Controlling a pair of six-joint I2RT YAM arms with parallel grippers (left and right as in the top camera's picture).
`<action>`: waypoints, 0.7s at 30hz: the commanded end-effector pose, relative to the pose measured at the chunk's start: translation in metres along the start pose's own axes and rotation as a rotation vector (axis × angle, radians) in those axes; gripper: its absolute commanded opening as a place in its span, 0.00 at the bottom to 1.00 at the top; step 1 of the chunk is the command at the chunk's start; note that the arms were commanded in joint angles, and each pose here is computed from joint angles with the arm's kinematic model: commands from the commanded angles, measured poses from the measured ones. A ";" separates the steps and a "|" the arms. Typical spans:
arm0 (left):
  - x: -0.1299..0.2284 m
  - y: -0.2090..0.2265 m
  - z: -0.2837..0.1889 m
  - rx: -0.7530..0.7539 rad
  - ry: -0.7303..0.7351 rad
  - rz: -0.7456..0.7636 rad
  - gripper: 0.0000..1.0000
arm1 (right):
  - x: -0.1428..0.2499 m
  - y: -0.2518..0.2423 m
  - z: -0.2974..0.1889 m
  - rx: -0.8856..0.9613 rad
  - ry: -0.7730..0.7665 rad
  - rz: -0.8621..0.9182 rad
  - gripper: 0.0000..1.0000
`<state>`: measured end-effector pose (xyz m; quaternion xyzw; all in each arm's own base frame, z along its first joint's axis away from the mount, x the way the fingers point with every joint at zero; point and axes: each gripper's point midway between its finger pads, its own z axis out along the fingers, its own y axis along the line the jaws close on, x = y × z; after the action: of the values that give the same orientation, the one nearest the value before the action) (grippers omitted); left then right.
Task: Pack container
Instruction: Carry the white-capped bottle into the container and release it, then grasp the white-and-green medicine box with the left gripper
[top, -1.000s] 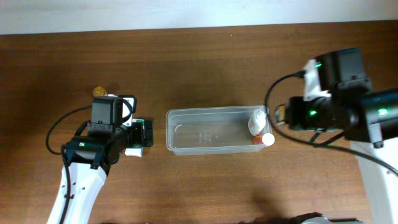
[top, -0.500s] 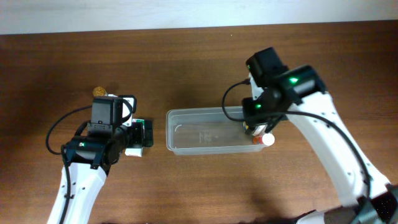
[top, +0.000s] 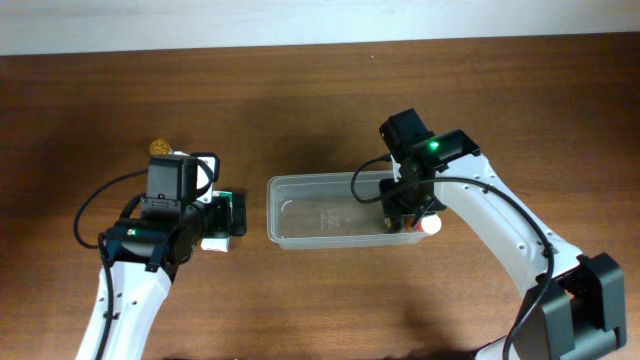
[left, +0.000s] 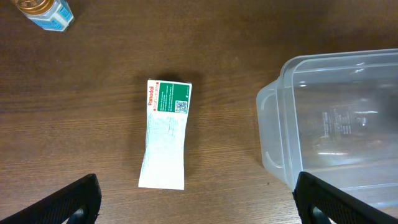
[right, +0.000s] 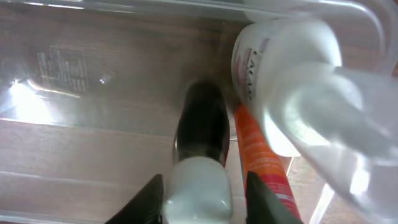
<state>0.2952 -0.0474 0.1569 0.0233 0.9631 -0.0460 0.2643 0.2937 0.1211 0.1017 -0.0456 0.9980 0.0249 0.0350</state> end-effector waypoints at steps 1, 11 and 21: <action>-0.008 -0.002 -0.004 0.012 -0.020 -0.011 0.99 | 0.000 0.000 -0.002 0.010 -0.009 -0.003 0.40; -0.007 -0.002 -0.004 0.011 -0.020 -0.011 0.99 | -0.022 0.003 -0.115 -0.029 -0.269 -0.031 0.45; -0.017 0.042 -0.013 -0.076 0.054 -0.134 0.99 | -0.010 -0.118 -0.205 0.096 -0.481 0.331 0.75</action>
<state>0.2939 -0.0249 0.1674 -0.0132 0.9699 -0.0344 0.2406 0.3031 0.0347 0.3173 0.0643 0.9502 0.0271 0.3036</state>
